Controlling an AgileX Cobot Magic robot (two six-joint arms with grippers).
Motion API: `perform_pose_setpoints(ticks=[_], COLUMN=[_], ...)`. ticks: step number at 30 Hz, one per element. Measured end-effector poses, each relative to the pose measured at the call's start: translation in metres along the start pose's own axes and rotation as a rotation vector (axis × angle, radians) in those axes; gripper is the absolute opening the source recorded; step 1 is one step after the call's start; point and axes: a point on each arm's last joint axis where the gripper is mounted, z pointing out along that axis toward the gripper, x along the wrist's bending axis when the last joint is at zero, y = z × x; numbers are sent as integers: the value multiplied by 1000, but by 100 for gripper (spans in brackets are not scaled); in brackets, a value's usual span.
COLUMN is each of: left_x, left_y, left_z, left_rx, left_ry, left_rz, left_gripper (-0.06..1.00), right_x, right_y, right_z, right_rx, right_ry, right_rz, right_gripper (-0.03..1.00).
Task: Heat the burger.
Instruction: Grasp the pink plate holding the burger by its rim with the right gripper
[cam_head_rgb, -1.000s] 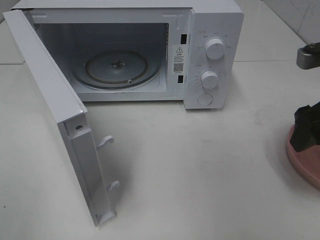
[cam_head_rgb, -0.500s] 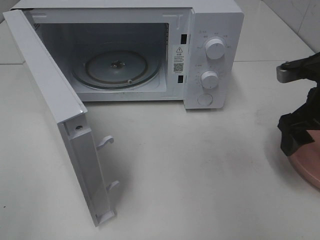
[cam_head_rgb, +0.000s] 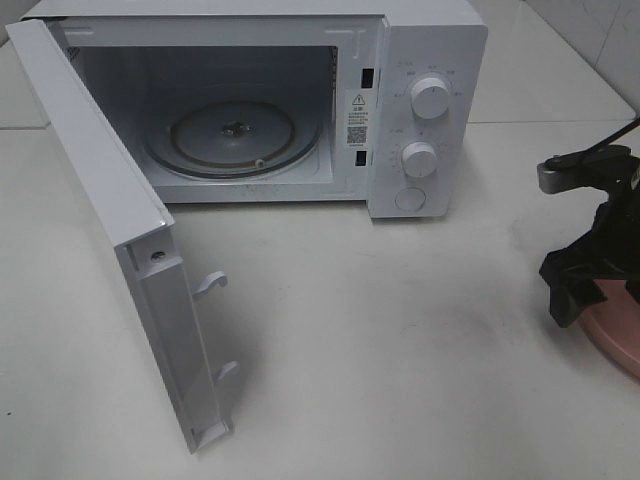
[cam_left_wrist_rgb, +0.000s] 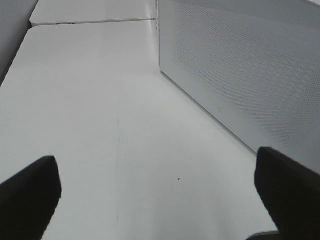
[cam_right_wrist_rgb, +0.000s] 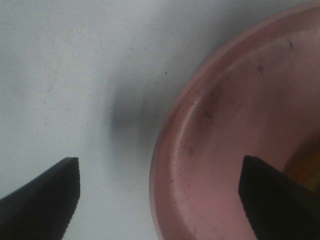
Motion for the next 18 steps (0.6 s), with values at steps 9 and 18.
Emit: perform_pose_setpoints(ticks=[9, 18], left_x=[0, 0], left_y=[0, 0], left_z=[0, 0], left_rx=[0, 0], left_ry=[0, 0], left_rz=[0, 0], left_gripper=[97, 97], right_x=[0, -10], right_y=[3, 3], right_z=[21, 36], right_rx=[17, 26], right_ry=[0, -11], right_rz=[-6, 20], right_gripper=[80, 79])
